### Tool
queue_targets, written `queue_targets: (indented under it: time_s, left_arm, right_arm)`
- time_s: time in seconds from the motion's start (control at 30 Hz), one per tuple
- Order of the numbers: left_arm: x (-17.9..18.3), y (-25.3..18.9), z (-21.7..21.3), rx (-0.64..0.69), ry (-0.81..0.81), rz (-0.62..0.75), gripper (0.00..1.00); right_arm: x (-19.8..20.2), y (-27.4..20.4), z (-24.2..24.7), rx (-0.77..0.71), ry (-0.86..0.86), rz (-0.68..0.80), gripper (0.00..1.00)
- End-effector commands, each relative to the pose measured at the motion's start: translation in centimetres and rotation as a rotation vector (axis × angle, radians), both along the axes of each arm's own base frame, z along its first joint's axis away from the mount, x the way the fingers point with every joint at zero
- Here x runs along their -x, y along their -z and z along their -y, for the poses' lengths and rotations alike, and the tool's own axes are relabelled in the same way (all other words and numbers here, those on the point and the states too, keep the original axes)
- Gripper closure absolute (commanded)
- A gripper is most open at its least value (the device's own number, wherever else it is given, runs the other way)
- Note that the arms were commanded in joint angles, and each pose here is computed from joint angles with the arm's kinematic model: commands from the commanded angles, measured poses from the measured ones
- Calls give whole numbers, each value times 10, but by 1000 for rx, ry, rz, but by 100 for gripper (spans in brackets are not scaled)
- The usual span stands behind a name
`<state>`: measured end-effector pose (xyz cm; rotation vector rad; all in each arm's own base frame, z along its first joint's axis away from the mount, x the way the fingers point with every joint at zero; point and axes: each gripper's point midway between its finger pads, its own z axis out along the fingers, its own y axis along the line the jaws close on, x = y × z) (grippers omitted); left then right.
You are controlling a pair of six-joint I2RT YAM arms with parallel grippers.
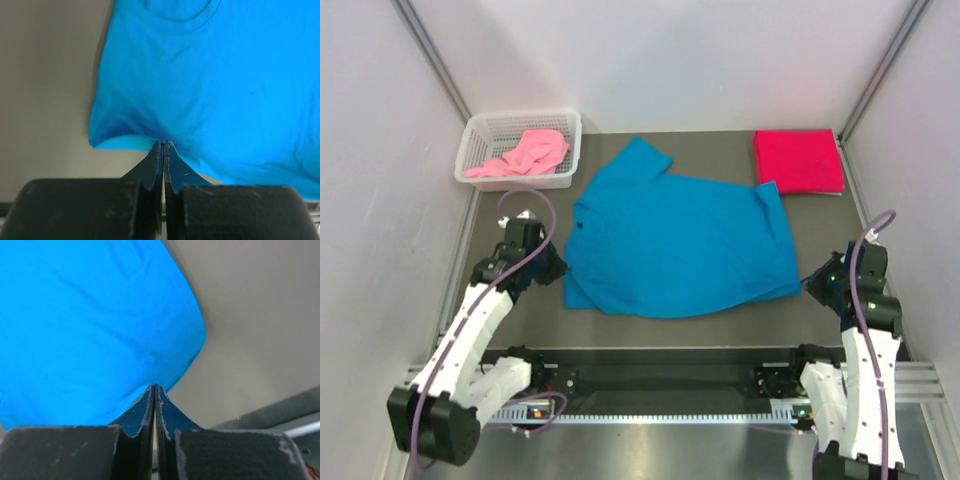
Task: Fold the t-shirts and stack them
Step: Fold the tshirt
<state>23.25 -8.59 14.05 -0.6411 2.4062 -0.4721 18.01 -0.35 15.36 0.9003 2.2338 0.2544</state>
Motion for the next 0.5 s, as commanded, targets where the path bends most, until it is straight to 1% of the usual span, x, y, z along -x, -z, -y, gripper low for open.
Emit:
queue_targets:
  time_s: [0.0, 0.03, 0.07, 0.1, 0.13, 0.2, 0.23, 0.27, 0.33, 0.37, 0.43, 0.47]
  left_arm:
    - [-53, -35, 7, -8, 16, 150, 100]
    - [-61, -36, 7, -16, 9, 154, 100]
    - [-70, -27, 7, -31, 5, 117, 100]
    - [-81, -35, 4, -56, -10, 136, 100]
    - [-87, -34, 3, -70, -11, 129, 100]
    - [-106, -21, 1, -111, -16, 96, 100]
    - [-109, -26, 0, -119, -23, 111, 100]
    - [-116, -18, -1, -133, -25, 90, 100]
    - [-128, -19, 0, -142, -29, 96, 100]
    - [-134, -10, 1, -146, -25, 74, 100]
    - [-145, -12, 3, -151, -23, 79, 100]
    - [-150, -2, 4, -158, -21, 56, 100]
  right_arm:
    - [-30, 4, 11, 40, 5, 45, 100]
    - [-33, 7, 13, 44, 5, 40, 100]
    - [-38, 8, 14, 46, 2, 46, 100]
    - [-41, 15, 16, 50, 9, 18, 100]
    - [-43, 18, 19, 60, 10, 10, 100]
    - [-49, 24, 23, 71, 18, -5, 100]
    - [-50, 27, 28, 89, 35, -16, 100]
    - [-52, 28, 30, 94, 36, -20, 100]
    - [-57, 31, 35, 109, 45, -33, 100]
    - [-59, 32, 36, 112, 50, -34, 100]
    - [-64, 34, 41, 121, 59, -32, 100]
    - [-67, 35, 42, 124, 62, -29, 100]
